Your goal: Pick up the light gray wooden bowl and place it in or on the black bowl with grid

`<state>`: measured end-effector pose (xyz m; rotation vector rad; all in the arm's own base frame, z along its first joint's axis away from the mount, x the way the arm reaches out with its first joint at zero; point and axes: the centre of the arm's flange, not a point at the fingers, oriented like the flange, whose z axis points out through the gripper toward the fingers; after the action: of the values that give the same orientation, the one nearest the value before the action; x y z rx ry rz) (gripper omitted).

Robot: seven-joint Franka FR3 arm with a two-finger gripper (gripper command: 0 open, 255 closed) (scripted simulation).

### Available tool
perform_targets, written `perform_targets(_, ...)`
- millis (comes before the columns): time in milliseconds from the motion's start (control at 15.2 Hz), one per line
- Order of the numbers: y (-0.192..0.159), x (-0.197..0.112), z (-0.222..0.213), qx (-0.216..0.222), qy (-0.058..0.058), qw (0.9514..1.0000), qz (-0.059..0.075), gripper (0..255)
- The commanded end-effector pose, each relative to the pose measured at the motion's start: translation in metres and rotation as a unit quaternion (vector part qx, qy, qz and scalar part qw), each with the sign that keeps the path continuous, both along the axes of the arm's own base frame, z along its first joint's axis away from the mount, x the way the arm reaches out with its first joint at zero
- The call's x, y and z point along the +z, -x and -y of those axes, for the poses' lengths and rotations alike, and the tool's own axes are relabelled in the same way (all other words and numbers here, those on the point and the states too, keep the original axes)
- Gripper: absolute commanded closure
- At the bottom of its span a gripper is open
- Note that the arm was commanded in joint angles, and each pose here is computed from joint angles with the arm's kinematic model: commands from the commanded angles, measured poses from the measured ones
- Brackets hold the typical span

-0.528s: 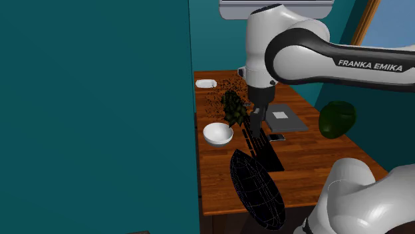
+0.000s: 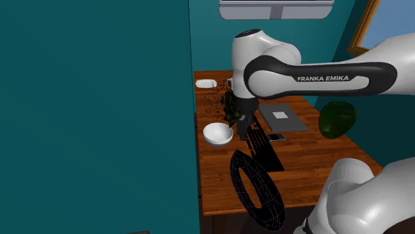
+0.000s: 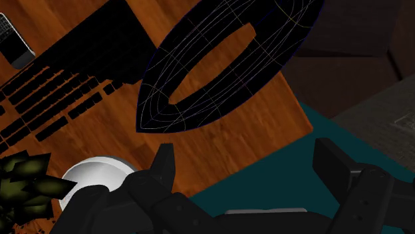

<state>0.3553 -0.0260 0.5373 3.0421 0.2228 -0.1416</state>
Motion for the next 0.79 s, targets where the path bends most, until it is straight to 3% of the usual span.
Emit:
perform_targets(0,-0.018,-0.016,0.009,-0.001,0.002,1.0000,0.003,0)
perform_targets(726,-0.109,-0.112,0.059,-0.005,0.015,0.9998,0.014,0)
